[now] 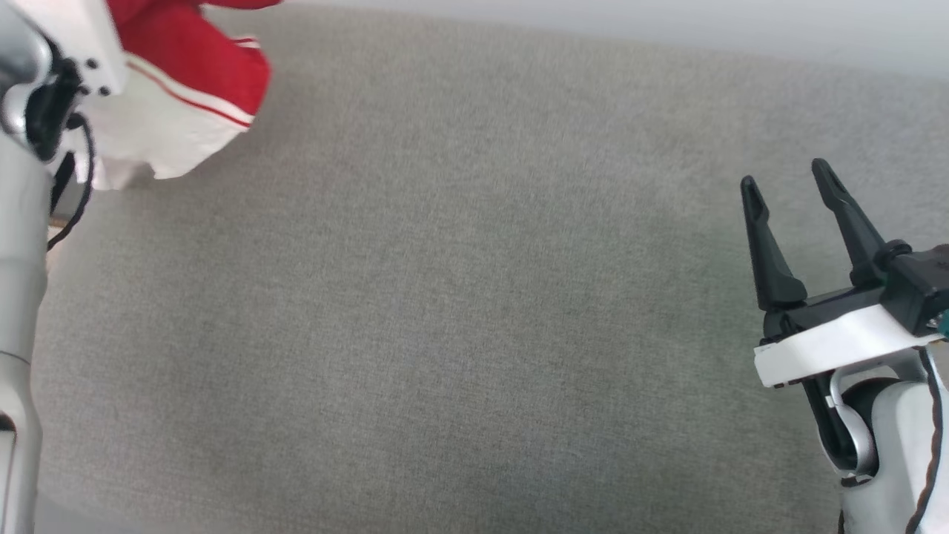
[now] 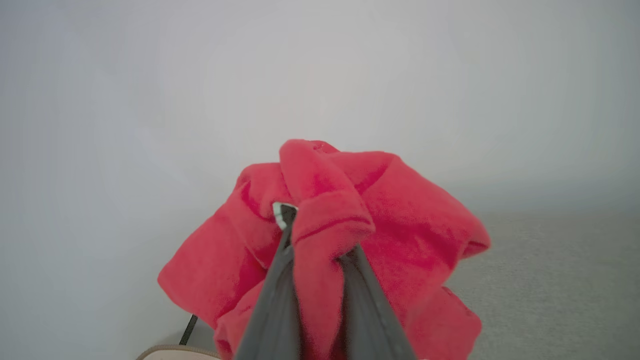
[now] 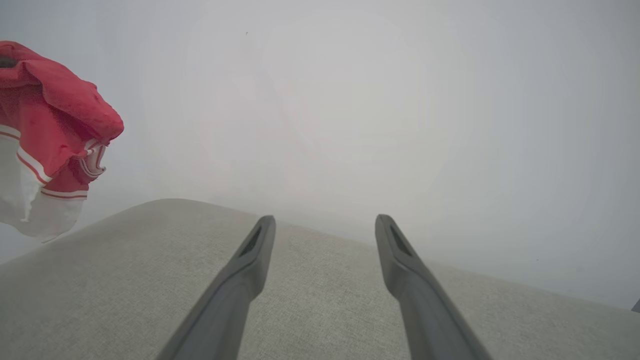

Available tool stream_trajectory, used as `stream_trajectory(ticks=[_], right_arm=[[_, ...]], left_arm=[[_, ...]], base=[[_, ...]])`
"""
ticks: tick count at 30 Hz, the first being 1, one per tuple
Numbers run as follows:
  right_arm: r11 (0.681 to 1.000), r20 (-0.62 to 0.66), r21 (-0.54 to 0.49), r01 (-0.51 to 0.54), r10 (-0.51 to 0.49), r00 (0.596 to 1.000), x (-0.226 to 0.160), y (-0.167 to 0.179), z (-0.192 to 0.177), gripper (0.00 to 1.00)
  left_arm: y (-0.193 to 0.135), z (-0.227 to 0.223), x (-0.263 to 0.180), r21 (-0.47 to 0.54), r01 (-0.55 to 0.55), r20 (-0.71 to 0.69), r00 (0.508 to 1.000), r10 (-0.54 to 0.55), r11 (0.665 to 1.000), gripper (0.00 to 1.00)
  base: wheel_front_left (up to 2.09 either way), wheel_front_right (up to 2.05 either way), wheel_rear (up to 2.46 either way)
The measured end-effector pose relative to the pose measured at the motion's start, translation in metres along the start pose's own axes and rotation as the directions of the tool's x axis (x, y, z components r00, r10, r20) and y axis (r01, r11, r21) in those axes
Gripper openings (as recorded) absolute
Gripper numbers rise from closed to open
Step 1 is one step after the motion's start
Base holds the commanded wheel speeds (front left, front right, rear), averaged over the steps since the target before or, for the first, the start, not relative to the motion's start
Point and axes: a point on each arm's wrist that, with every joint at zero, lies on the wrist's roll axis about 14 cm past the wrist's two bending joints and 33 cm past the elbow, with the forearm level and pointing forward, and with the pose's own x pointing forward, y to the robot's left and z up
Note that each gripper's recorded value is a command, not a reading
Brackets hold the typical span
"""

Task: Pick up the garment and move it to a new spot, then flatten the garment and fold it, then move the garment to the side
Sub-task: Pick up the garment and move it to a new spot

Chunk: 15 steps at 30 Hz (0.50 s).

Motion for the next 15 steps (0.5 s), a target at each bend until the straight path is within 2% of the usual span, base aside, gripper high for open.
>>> stream_trajectory(ticks=[8,15], right_arm=[[0.997,0.063,-0.015,0.081,-0.080,0.995,-0.020,-0.019,0.027,1.00],[0.981,0.097,-0.028,0.191,-0.187,0.977,-0.047,-0.050,0.040,1.00]], left_arm=[[-0.056,0.050,-0.027,0.092,0.176,0.089,0.979,-0.184,0.980,0.00],[-0.123,0.060,-0.051,0.147,0.340,0.067,0.933,-0.352,0.929,0.00]], base=[[0.00,0.00,0.00],[0.00,0.00,0.00]])
